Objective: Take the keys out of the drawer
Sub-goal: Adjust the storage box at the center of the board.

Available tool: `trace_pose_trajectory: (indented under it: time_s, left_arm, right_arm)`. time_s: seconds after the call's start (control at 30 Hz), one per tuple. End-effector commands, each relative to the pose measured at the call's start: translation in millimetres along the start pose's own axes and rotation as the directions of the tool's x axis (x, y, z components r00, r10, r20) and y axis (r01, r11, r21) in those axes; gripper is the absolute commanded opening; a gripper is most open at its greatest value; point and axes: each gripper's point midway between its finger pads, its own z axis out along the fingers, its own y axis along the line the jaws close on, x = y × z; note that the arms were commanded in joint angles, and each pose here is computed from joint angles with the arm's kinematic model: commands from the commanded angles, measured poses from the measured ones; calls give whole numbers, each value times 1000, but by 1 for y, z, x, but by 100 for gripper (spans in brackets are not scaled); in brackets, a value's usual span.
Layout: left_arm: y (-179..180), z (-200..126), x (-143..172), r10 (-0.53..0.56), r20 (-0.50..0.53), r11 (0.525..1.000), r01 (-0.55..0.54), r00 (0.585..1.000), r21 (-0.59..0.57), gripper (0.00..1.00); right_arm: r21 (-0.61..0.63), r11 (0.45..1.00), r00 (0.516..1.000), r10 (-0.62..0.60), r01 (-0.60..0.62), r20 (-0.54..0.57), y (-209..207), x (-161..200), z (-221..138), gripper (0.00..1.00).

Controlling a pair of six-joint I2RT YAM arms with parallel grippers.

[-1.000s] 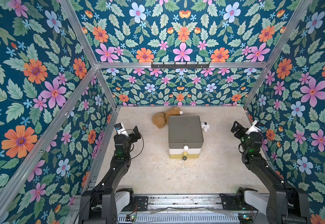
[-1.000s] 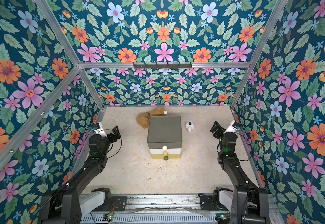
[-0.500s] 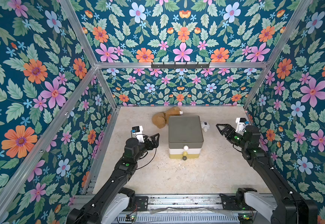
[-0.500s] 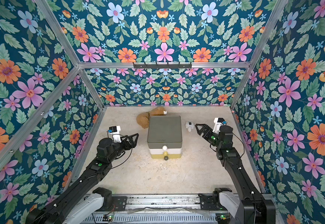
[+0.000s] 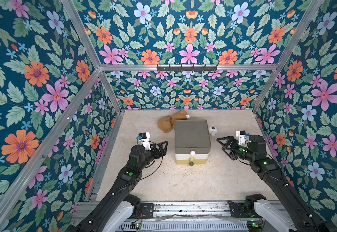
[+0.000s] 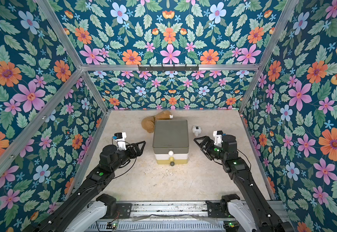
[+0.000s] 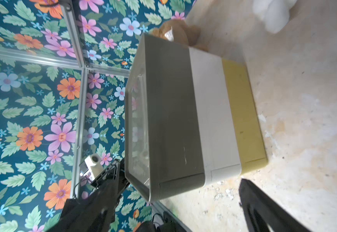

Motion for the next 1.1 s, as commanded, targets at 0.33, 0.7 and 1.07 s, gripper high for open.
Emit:
trace_pose_trajectory:
  time_s: [0.33, 0.7, 1.07]
  left_arm:
    - [-14, 4, 8, 11, -18, 999, -10, 1000, 30, 99]
    - [-19, 10, 8, 22, -27, 999, -22, 999, 31, 99]
    - [-27, 17, 11, 47, -42, 998, -45, 998, 46, 99]
  right_arm:
    - [-90, 995, 998, 31, -36, -57, 33, 16, 30, 99]
    - [-63, 996, 996, 57, -62, -75, 36, 21, 34, 99]
    - [89, 994, 993, 73, -66, -88, 20, 37, 26, 99]
